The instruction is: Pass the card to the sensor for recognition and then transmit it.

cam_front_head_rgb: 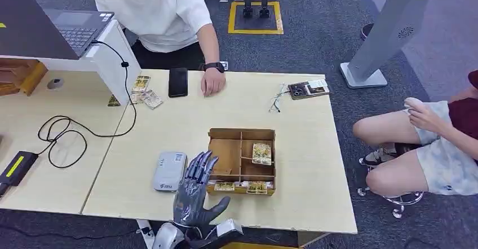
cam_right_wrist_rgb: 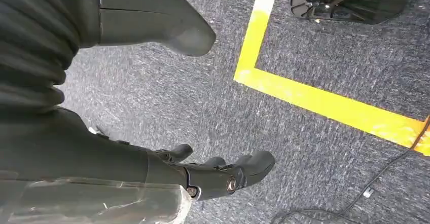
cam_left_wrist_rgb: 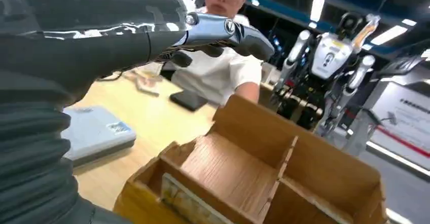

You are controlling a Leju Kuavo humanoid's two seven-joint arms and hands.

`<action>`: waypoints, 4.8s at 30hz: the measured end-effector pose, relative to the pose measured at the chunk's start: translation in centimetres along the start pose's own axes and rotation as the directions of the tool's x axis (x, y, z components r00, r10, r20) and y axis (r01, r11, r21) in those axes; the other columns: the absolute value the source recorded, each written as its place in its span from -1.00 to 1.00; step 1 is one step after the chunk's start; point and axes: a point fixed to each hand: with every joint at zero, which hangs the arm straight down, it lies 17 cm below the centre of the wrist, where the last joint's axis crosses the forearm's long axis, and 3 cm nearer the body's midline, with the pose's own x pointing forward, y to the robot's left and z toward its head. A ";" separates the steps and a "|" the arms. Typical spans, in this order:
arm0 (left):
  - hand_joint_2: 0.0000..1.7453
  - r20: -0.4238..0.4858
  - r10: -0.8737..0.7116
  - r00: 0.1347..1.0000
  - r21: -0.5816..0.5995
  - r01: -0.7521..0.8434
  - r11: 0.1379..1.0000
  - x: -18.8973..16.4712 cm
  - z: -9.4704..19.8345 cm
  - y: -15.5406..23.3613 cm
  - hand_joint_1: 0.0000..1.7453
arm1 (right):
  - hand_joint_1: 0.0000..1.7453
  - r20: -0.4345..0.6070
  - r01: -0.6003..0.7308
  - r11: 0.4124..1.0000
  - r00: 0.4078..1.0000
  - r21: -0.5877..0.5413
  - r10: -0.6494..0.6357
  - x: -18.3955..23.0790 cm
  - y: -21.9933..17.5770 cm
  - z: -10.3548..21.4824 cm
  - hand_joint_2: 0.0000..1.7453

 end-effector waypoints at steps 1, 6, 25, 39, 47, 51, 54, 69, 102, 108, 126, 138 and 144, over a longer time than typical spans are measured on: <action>1.00 0.007 -0.016 1.000 0.008 0.016 1.000 -0.1 -0.2 0.3 -1.00 | -1.00 0.000 0.000 1.000 1.000 0.000 0.000 0.0 0.0 0.0 1.00; 1.00 -0.015 -0.095 0.995 0.013 0.095 0.995 -1.2 -0.7 0.8 -1.00 | -1.00 0.002 -0.003 1.000 1.000 0.001 0.003 0.1 0.0 0.0 1.00; 1.00 -0.036 -0.243 0.969 -0.040 0.242 0.970 -2.3 -1.0 -0.1 -1.00 | -1.00 0.010 -0.019 1.000 1.000 0.009 0.019 0.4 0.1 0.0 1.00; 1.00 0.074 -0.248 0.966 -0.091 0.254 0.963 -0.4 0.0 -2.3 -1.00 | -1.00 0.021 -0.030 0.999 0.999 0.017 0.029 0.9 0.2 0.0 1.00; 1.00 0.108 -0.252 0.962 -0.130 0.265 0.956 0.1 0.8 -3.7 -1.00 | -1.00 0.026 -0.035 0.999 0.999 0.017 0.035 1.2 0.1 -0.1 1.00; 1.00 0.113 -0.262 0.959 -0.138 0.276 0.951 0.1 0.8 -4.0 -1.00 | -1.00 0.027 -0.036 0.999 0.999 0.017 0.035 1.2 0.1 -0.1 1.00; 1.00 0.116 -0.269 0.956 -0.144 0.284 0.948 0.1 0.7 -4.3 -1.00 | -1.00 0.027 -0.036 0.999 0.999 0.017 0.036 1.2 0.1 -0.1 1.00; 1.00 0.046 -0.336 0.941 -0.210 0.338 0.917 -2.0 1.4 -6.1 -1.00 | -1.00 0.025 -0.035 0.999 0.999 0.020 0.034 1.2 0.1 -0.1 1.00; 1.00 0.099 -0.316 0.944 -0.149 0.328 0.933 0.1 1.3 -4.3 0.82 | -1.00 0.016 -0.032 0.999 0.999 0.015 0.032 0.9 0.0 -0.1 1.00; 1.00 0.103 -0.330 0.938 -0.124 0.341 0.932 0.3 0.9 -3.5 1.00 | -1.00 0.016 -0.031 0.999 0.999 0.014 0.031 0.9 0.0 -0.1 1.00; 1.00 0.086 -0.351 0.932 -0.128 0.360 0.924 -0.3 0.8 -3.5 0.66 | -1.00 0.017 -0.021 1.000 1.000 0.017 0.020 1.0 0.1 -0.1 1.00; 1.00 0.113 -0.331 0.937 -0.101 0.342 0.934 0.7 0.6 -2.8 1.00 | -1.00 0.017 -0.020 1.000 1.000 0.017 0.020 1.0 0.1 -0.1 1.00; 1.00 0.146 -0.307 0.941 -0.004 0.311 0.951 2.5 -0.7 0.4 1.00 | -1.00 0.014 -0.020 1.000 1.000 0.015 0.020 0.8 0.1 -0.1 1.00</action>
